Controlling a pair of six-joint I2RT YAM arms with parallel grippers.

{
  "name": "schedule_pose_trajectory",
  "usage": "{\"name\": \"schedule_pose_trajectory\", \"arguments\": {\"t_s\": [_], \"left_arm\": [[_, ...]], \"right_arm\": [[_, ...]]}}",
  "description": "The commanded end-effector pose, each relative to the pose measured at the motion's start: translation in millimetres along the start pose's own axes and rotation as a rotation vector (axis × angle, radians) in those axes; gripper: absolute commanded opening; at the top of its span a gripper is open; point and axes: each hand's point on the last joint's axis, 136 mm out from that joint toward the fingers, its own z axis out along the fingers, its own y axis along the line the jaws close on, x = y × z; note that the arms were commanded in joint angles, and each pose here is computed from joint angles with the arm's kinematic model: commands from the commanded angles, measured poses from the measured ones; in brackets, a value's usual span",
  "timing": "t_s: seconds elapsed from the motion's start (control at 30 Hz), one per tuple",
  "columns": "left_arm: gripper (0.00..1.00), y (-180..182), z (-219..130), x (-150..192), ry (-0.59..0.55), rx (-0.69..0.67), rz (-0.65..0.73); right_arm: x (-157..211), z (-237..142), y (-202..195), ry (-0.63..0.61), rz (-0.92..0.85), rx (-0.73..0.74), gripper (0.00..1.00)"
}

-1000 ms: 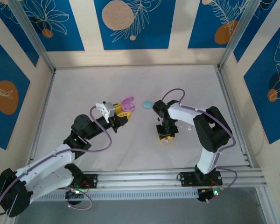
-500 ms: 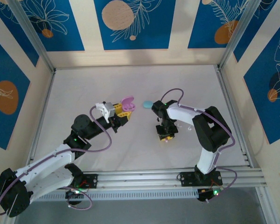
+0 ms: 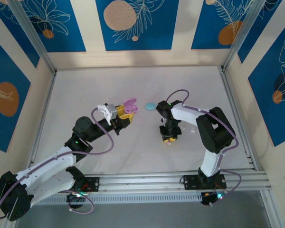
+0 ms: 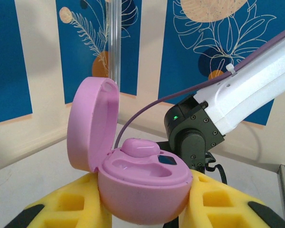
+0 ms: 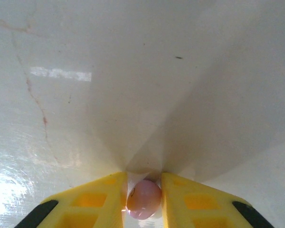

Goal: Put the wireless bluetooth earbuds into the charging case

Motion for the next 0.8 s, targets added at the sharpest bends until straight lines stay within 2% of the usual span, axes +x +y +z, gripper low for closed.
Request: {"name": "schedule_pose_trajectory", "arguments": {"t_s": [0.0,0.27,0.43,0.57,0.77], "left_arm": [[0.23,-5,2,-13,-0.037,0.016,-0.002],[0.23,-5,3,-12,-0.034,0.018,-0.001],[0.22,-4,3,-8,-0.026,0.015,0.01],[0.22,-1,4,-1,-0.018,0.0,0.029],[0.21,1,13,17,0.004,0.011,0.085]], "right_arm": [[1,-3,9,0.005,0.016,-0.046,0.24],[2,-7,8,-0.001,0.018,-0.034,0.2],[1,-30,16,-0.061,0.02,-0.102,0.18],[-1,-69,34,-0.142,0.018,-0.274,0.18],[4,-167,67,-0.323,-0.04,-0.613,0.18]]}}
